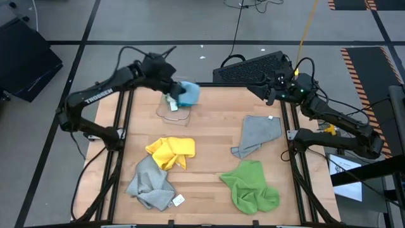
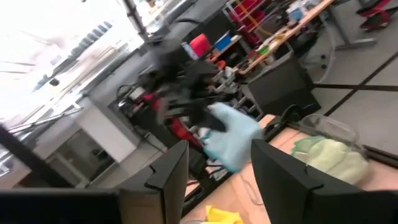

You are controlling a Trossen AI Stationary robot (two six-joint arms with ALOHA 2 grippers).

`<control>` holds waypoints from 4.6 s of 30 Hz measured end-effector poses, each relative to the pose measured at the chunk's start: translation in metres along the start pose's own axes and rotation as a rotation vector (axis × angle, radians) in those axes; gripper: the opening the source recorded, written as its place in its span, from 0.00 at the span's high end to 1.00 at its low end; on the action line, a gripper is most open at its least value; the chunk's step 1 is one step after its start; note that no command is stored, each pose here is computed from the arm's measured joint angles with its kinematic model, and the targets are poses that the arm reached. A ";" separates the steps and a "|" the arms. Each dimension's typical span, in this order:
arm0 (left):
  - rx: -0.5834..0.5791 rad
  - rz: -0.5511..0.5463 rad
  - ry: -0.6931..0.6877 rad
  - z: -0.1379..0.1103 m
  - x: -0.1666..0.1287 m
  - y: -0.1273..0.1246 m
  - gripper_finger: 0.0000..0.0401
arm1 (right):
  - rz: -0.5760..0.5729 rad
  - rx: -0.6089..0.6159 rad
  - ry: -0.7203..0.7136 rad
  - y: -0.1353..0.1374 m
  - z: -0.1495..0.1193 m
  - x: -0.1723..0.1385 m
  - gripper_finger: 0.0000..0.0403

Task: Fold microfiber towels
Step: Put the blue microfiber cloth into the transparent bin

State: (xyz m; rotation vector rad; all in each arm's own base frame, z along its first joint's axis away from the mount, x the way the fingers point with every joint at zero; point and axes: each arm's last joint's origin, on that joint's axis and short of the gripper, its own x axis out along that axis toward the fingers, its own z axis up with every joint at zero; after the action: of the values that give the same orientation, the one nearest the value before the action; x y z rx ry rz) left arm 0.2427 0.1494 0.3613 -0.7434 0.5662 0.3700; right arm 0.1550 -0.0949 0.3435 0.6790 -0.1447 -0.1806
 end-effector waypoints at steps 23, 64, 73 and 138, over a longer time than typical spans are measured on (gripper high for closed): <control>-0.401 -0.109 0.263 -0.062 0.071 0.133 0.93 | 0.033 -0.017 0.098 -0.002 -0.007 0.002 0.59; -0.426 0.021 0.223 -0.093 0.063 0.149 0.40 | 0.060 0.015 0.159 -0.015 -0.006 0.010 0.59; -0.362 0.035 0.292 -0.064 0.037 0.127 0.51 | 0.061 0.017 0.160 -0.015 -0.006 0.010 0.59; 0.442 -0.112 0.564 -0.039 0.063 0.077 0.93 | 0.119 -0.029 0.207 -0.014 -0.008 0.010 0.59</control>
State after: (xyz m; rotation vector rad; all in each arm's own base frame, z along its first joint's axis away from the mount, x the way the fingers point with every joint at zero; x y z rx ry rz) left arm 0.2396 0.1816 0.2592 -0.4403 1.0910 -0.0830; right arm 0.1646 -0.1026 0.3293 0.6539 0.0163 0.0028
